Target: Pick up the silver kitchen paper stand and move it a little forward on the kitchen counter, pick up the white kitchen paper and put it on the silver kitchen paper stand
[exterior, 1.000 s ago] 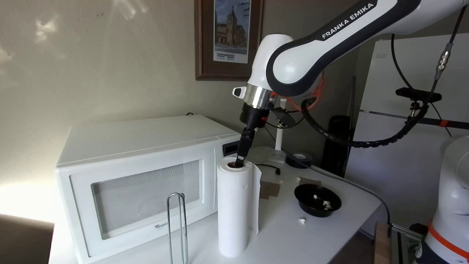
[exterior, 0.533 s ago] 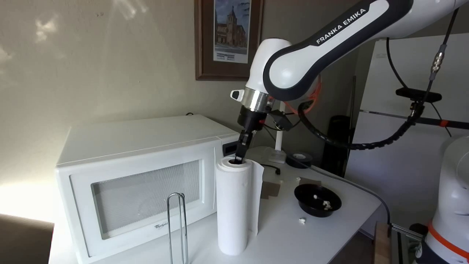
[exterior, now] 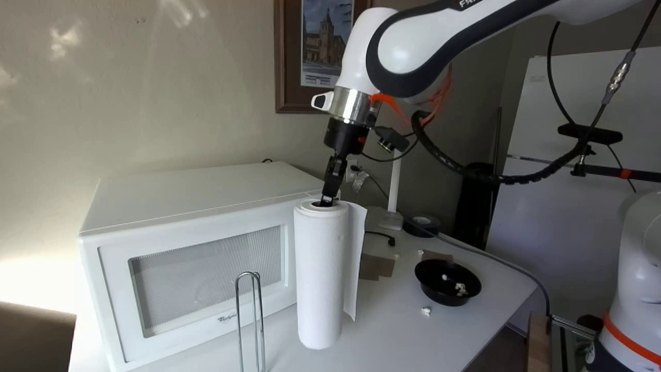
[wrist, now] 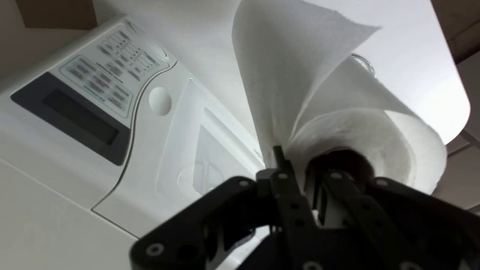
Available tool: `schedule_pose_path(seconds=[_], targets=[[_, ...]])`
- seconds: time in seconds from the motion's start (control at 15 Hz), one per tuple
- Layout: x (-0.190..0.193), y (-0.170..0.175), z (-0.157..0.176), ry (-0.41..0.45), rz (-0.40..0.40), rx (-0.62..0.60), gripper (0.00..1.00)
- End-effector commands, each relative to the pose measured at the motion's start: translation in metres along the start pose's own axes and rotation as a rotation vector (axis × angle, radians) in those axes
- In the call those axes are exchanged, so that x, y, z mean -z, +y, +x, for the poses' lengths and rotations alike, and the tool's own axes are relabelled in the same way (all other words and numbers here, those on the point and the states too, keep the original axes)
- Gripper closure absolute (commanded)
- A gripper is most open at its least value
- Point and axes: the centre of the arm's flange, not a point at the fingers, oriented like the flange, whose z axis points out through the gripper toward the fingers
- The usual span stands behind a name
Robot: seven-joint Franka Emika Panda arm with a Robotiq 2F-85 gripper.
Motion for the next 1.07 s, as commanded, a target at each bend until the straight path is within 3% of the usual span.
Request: schedule_pose_path(seconds=[0.0, 0.33, 1.0], targets=[[0.051, -0.014, 0.018, -0.042, 0.009, 0.037, 0.97], [0.104, -0.022, 0.036, -0.031, -0.003, 0.076, 0.97], [0.170, -0.047, 0.079, 0.056, -0.062, 0.158, 0.97]])
